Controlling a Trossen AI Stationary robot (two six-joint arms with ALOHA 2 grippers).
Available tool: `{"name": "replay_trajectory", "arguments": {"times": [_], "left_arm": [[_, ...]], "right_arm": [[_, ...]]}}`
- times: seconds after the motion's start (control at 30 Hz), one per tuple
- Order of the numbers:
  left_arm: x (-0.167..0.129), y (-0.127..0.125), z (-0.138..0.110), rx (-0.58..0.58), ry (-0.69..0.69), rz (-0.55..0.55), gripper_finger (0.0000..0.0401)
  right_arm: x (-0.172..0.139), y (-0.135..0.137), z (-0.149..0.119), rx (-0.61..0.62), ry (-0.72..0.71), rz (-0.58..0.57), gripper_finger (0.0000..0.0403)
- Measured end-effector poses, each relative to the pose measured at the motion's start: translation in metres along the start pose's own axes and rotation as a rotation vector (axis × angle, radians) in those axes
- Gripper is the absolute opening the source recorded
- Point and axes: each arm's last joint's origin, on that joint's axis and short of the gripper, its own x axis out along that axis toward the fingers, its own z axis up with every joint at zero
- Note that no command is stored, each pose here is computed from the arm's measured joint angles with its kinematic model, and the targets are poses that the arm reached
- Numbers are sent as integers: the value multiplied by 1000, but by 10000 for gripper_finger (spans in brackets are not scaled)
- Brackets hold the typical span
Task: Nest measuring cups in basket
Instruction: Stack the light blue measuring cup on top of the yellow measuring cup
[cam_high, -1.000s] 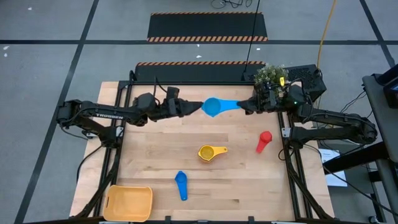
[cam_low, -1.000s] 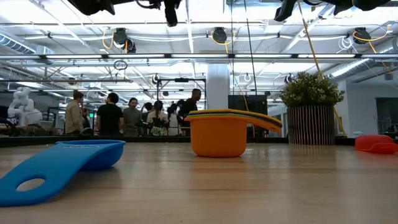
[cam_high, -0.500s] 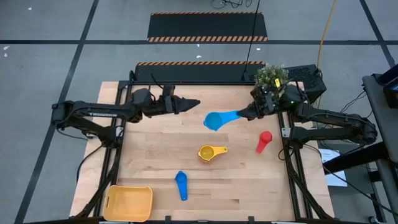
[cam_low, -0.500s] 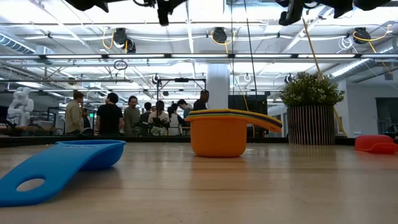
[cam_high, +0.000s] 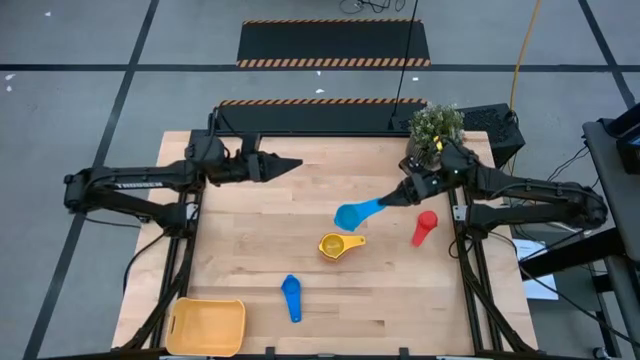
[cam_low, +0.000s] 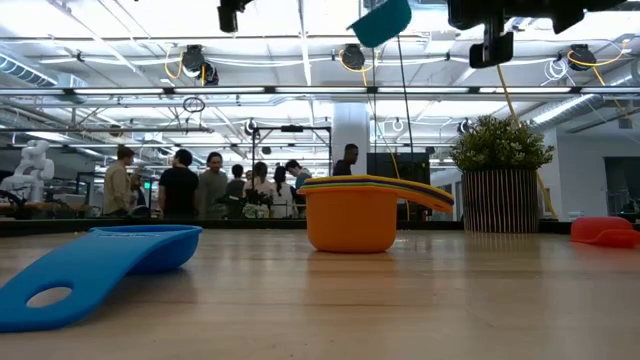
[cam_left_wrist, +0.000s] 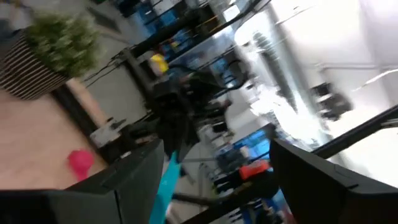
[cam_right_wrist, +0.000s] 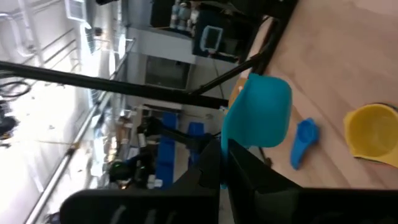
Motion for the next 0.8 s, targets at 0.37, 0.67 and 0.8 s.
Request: {"name": "replay_trajectory", "arguments": {"times": [0.37,0.67,0.8], "left_arm": [[-2,3,-5,-12,60,44,285],[-1,-2,-15,6,104,26,285],[-1,-3,-22,5,139,33,285]], "right_arm": [[18,-2,-15,-16,-65,-63,0],[40,-12,-29,-25,-34,-144,0],[55,-20,-35,-14,3,-171,0]]}}
